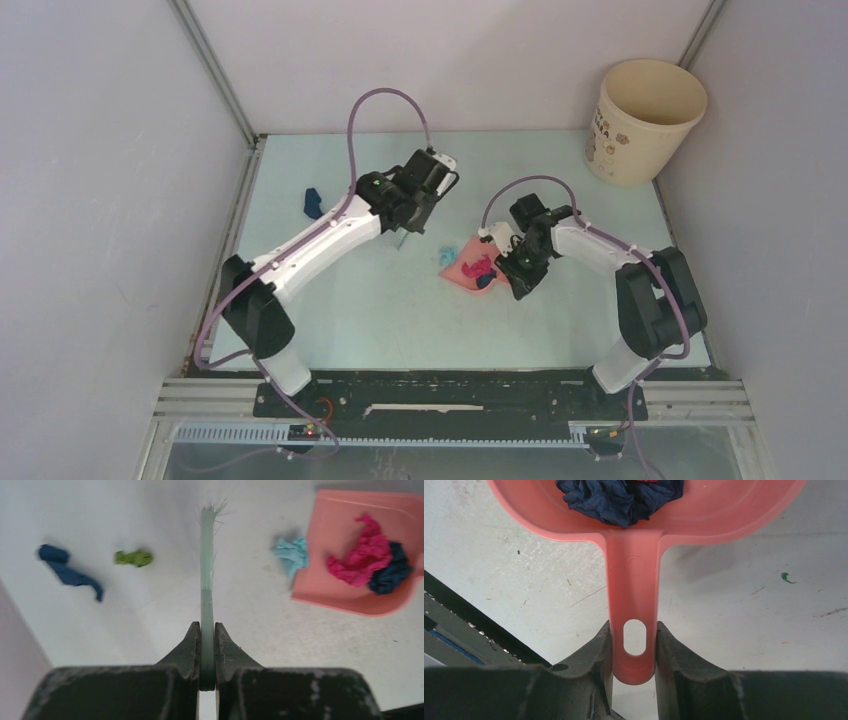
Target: Sweep away the paper scraps from the table
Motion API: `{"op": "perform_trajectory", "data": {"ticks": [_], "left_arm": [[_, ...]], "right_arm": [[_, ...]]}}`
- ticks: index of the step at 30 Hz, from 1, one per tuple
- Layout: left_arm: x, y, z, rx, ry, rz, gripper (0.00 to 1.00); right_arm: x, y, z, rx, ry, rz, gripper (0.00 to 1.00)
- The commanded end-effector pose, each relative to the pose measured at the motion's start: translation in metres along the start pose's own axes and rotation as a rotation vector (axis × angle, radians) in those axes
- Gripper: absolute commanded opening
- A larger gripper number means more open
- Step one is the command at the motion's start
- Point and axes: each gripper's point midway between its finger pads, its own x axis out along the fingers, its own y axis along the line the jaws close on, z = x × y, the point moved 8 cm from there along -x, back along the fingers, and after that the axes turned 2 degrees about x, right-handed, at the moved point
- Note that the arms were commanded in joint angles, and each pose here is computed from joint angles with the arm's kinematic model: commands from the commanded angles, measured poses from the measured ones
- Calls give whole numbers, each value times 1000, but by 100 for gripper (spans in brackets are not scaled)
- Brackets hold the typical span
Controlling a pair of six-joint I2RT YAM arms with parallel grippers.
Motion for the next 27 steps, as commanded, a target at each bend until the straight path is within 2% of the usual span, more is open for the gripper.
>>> {"op": "perform_trajectory", "data": {"ticks": [1, 6, 12, 19, 27], "left_arm": [[24, -32, 13, -49, 16, -194, 1], [40, -63, 18, -117, 67, -373, 1], [11, -76, 28, -211, -2, -576, 1], [-24, -60, 35, -237, -89, -559, 2], [-70, -34, 46, -244, -213, -515, 2]], "right_arm": [[3, 0, 2, -13, 7, -15, 0], [5, -1, 0, -6, 18, -8, 0], [4, -2, 2, -11, -2, -7, 0], [-5, -4, 1, -15, -59, -30, 0], [-35, -7, 2, -15, -229, -29, 0]]}}
